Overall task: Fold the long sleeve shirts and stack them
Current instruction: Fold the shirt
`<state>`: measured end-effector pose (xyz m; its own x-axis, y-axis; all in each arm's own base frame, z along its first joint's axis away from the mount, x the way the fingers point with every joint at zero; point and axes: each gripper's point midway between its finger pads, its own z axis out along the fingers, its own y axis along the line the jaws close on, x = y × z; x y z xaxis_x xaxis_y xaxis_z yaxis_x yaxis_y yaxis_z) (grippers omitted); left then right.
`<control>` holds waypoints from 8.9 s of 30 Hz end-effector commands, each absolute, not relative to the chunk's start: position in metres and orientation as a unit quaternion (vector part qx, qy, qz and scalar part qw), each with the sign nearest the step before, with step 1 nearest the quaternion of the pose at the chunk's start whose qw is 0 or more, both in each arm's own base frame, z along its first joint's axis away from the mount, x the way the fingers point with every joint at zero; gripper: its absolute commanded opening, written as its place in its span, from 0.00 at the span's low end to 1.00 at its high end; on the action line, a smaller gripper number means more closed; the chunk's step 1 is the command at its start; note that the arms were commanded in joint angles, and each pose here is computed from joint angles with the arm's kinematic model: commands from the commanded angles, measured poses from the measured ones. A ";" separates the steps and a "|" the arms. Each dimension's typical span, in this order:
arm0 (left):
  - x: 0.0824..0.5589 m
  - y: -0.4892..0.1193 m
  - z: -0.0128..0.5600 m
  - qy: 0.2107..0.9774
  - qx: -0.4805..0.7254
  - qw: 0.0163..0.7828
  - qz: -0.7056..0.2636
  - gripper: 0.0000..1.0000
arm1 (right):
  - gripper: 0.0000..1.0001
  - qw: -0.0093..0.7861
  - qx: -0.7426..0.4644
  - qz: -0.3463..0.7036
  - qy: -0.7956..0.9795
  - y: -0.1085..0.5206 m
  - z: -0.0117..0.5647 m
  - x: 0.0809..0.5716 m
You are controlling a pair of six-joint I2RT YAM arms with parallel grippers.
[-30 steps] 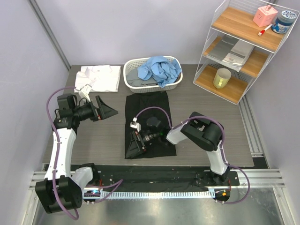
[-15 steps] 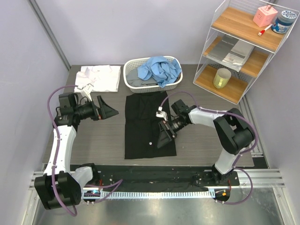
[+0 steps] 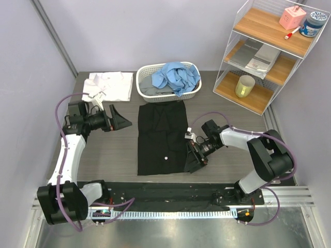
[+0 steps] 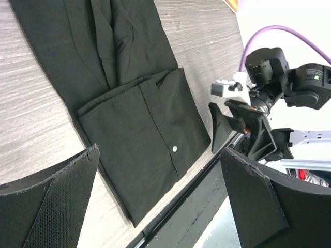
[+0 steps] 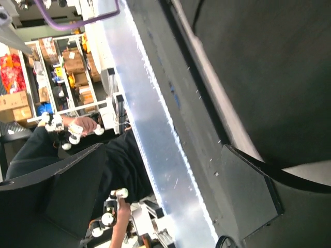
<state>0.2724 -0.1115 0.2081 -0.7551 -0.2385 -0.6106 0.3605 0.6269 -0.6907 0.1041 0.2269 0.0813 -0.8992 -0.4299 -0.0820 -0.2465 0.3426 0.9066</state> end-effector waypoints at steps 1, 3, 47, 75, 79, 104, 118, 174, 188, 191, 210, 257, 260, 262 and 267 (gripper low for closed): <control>0.283 -0.113 0.218 0.820 0.064 0.376 -0.427 1.00 | 1.00 0.074 0.208 -0.532 -0.817 0.236 0.071 0.121; 0.281 -0.113 0.215 0.820 0.067 0.375 -0.427 1.00 | 1.00 0.072 0.210 -0.535 -0.815 0.238 0.071 0.125; 0.103 -0.287 0.072 0.540 0.736 0.408 0.014 1.00 | 0.52 -0.069 0.274 -0.460 -0.842 0.332 0.015 0.288; 0.135 -0.273 0.030 0.553 0.719 0.406 0.113 0.50 | 0.51 -0.039 0.258 -0.462 -0.848 0.323 -0.012 0.269; 0.136 -0.276 0.038 0.560 0.718 0.401 0.103 0.31 | 0.51 -0.036 0.258 -0.464 -0.847 0.323 -0.012 0.265; 0.019 -0.286 0.162 0.660 0.673 0.088 -0.321 0.00 | 0.73 -0.134 0.323 -0.477 -0.806 0.320 0.102 0.310; 0.194 -0.280 0.138 0.648 0.674 0.059 -0.350 0.04 | 0.61 -0.116 0.322 -0.427 -0.837 0.312 0.036 0.324; 0.177 -0.258 0.088 0.662 0.635 0.096 -0.386 0.52 | 0.31 -0.043 0.295 -0.512 -0.806 0.329 0.040 0.278; 0.206 -0.271 0.097 0.671 0.638 0.062 -0.373 0.00 | 0.21 -0.029 0.316 -0.507 -0.801 0.326 0.022 0.268; 0.216 -0.270 0.093 0.672 0.642 0.063 -0.364 0.00 | 0.20 -0.028 0.319 -0.506 -0.801 0.325 0.022 0.266; 0.268 -0.274 0.106 0.656 0.655 0.175 -0.332 0.00 | 0.20 -0.031 0.331 -0.508 -0.794 0.325 0.023 0.274; 0.283 -0.172 0.064 0.809 0.449 0.077 -0.371 0.42 | 0.19 -0.100 0.359 -0.375 -0.849 0.224 0.065 0.271; 0.286 -0.167 0.077 0.809 0.446 0.084 -0.374 0.18 | 0.05 -0.107 0.356 -0.366 -0.853 0.223 0.070 0.274; 0.290 -0.166 0.082 0.806 0.448 0.089 -0.376 0.06 | 0.01 -0.113 0.349 -0.359 -0.858 0.222 0.073 0.280; 0.315 -0.157 0.054 0.830 0.431 0.095 -0.341 0.00 | 0.01 -0.127 0.325 -0.317 -0.882 0.216 0.059 0.309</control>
<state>0.2914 -0.1642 0.0673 -0.6027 0.6617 -0.4460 0.7734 0.3467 -0.5307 0.2687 0.2194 0.0524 -0.7634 -0.5302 -0.3690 -0.6352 0.5124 0.5779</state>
